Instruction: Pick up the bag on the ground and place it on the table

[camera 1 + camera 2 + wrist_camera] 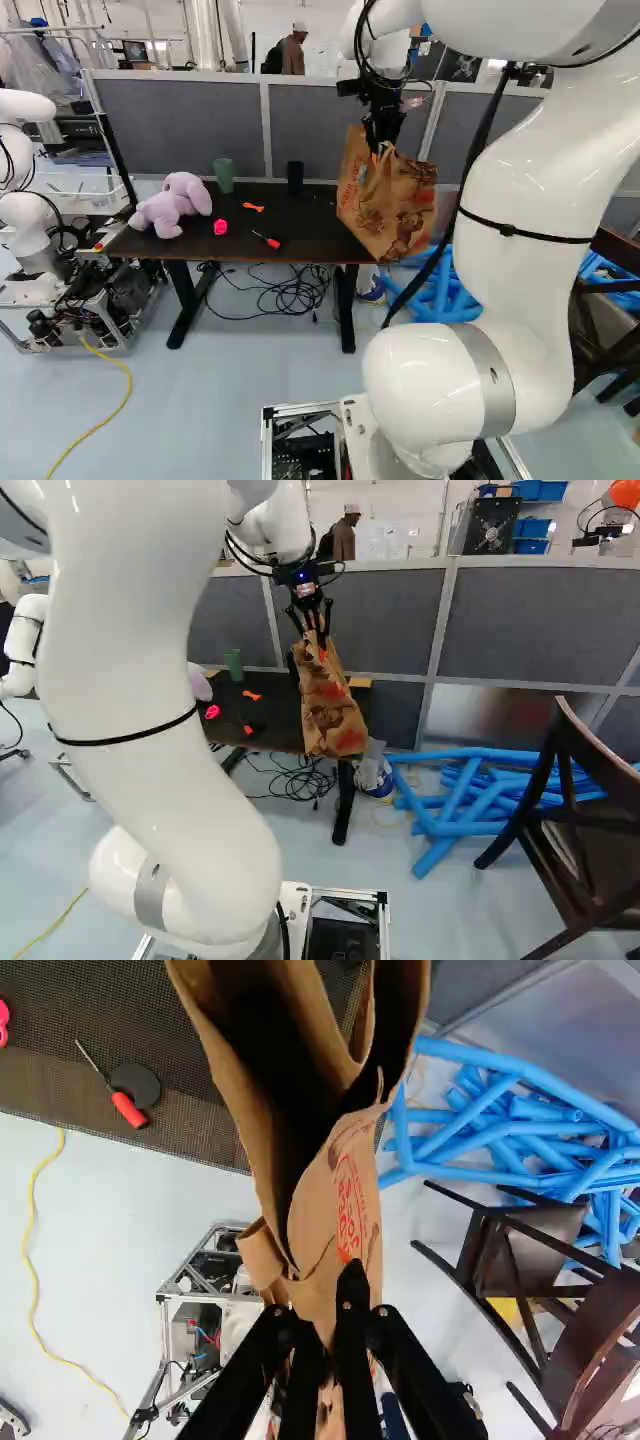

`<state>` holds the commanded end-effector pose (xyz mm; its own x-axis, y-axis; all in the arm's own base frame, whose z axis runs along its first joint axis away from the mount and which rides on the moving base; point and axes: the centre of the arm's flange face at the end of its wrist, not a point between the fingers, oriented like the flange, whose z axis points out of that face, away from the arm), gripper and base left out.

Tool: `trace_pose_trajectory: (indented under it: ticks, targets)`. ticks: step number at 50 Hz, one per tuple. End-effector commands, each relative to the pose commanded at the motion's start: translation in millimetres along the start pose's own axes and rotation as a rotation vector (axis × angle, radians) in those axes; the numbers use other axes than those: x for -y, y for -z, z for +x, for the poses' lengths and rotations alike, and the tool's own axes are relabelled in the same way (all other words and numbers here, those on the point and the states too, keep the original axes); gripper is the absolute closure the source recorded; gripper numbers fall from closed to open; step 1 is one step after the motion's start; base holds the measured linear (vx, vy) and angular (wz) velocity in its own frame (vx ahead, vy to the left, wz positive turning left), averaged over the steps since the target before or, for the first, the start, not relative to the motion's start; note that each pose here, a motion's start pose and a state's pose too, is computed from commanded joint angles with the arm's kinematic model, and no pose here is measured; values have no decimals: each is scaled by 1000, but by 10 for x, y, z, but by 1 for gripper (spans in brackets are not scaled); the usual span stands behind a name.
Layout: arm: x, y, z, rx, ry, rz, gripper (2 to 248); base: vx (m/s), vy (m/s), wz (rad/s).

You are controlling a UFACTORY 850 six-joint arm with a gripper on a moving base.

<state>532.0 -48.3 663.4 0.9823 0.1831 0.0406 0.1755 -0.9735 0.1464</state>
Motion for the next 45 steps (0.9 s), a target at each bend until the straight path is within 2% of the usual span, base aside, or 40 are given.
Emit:
trace_pose_trajectory:
  ticks: [45]
  targets:
    - [347,22,694,-49,70,14,229,0,0,0]
